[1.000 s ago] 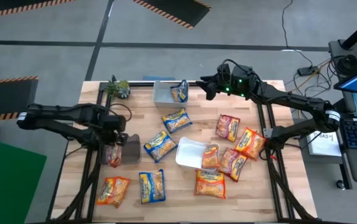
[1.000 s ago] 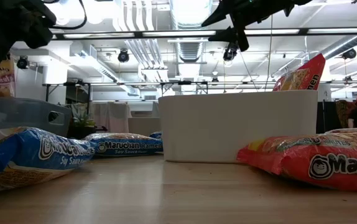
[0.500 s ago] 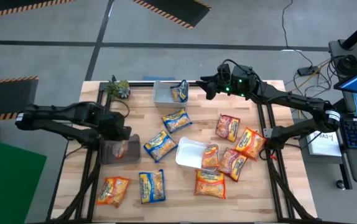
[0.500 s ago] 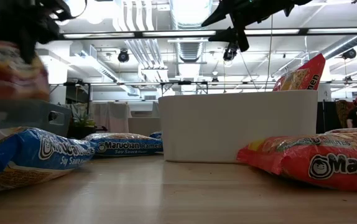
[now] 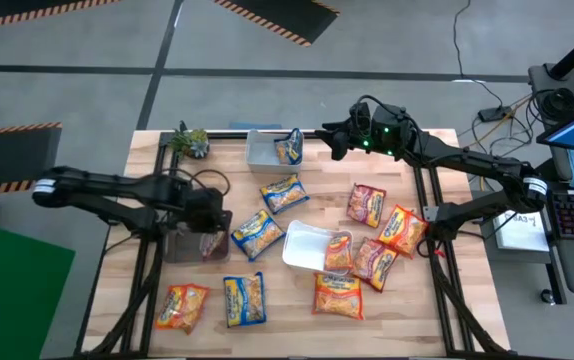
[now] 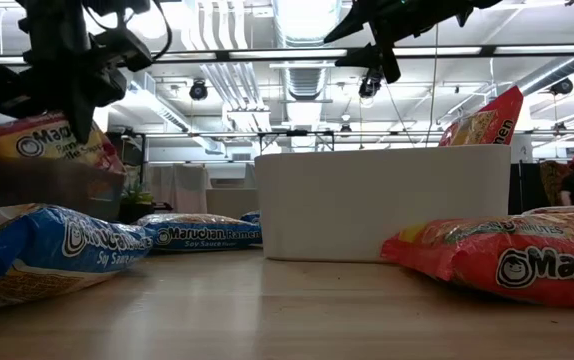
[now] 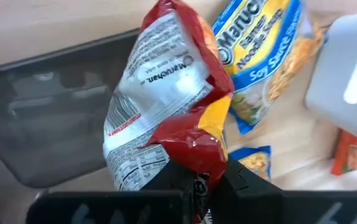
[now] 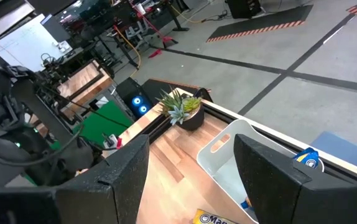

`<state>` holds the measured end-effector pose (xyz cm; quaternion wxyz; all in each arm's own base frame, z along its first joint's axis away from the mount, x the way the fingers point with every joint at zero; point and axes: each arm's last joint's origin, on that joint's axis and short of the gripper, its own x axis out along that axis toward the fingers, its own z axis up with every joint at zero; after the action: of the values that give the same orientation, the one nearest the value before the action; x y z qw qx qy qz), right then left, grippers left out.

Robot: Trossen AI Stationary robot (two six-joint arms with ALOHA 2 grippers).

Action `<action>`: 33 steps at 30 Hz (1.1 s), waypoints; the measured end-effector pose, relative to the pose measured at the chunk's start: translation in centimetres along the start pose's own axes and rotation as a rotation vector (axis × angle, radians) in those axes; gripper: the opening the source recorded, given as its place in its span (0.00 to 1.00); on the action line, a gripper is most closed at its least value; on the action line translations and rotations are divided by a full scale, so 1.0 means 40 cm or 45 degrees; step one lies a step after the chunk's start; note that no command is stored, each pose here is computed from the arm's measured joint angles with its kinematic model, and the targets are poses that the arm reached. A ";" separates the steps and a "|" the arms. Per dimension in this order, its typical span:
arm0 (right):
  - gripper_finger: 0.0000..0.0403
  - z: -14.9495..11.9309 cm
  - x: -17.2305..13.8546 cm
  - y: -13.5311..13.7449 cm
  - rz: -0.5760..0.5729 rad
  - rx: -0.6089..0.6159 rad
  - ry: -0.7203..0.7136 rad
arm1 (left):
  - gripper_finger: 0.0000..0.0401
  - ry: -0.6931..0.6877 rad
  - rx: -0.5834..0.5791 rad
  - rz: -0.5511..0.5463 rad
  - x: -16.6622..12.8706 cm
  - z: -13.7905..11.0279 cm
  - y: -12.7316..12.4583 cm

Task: Sort Maruchan noodles
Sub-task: Put the red noodle pack into the black bin

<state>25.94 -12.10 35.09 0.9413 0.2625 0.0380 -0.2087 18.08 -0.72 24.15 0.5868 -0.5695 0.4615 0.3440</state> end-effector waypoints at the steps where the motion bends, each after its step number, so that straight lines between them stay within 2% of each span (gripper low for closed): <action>1: 0.56 0.000 0.000 0.000 0.000 0.000 0.000 | 0.00 0.001 0.001 0.013 0.004 0.001 -0.001; 4: 0.56 0.000 0.000 0.000 0.000 0.000 0.000 | 0.00 0.009 0.018 0.044 0.016 0.002 -0.005; 8: 0.56 0.000 0.000 0.000 0.000 0.011 0.000 | 0.00 0.134 0.028 0.046 0.020 -0.006 -0.008; 13: 0.56 0.000 0.000 0.000 0.000 0.016 0.000 | 0.00 0.149 0.058 -0.014 -0.010 -0.010 -0.022; 21: 0.56 0.000 0.000 0.000 -0.001 0.018 0.000 | 0.00 0.306 0.070 -0.012 -0.053 -0.022 -0.029; 24: 0.56 0.000 0.000 0.000 -0.001 0.014 0.000 | 0.00 0.312 0.088 -0.027 -0.058 -0.023 -0.031; 33: 0.56 0.000 0.000 0.000 -0.003 0.006 -0.001 | 0.00 0.323 0.110 0.073 -0.005 -0.015 -0.042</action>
<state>25.94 -12.10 35.08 0.9404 0.2647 0.0374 -0.2101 19.47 -1.48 24.97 0.5376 -0.5694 0.5624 0.2656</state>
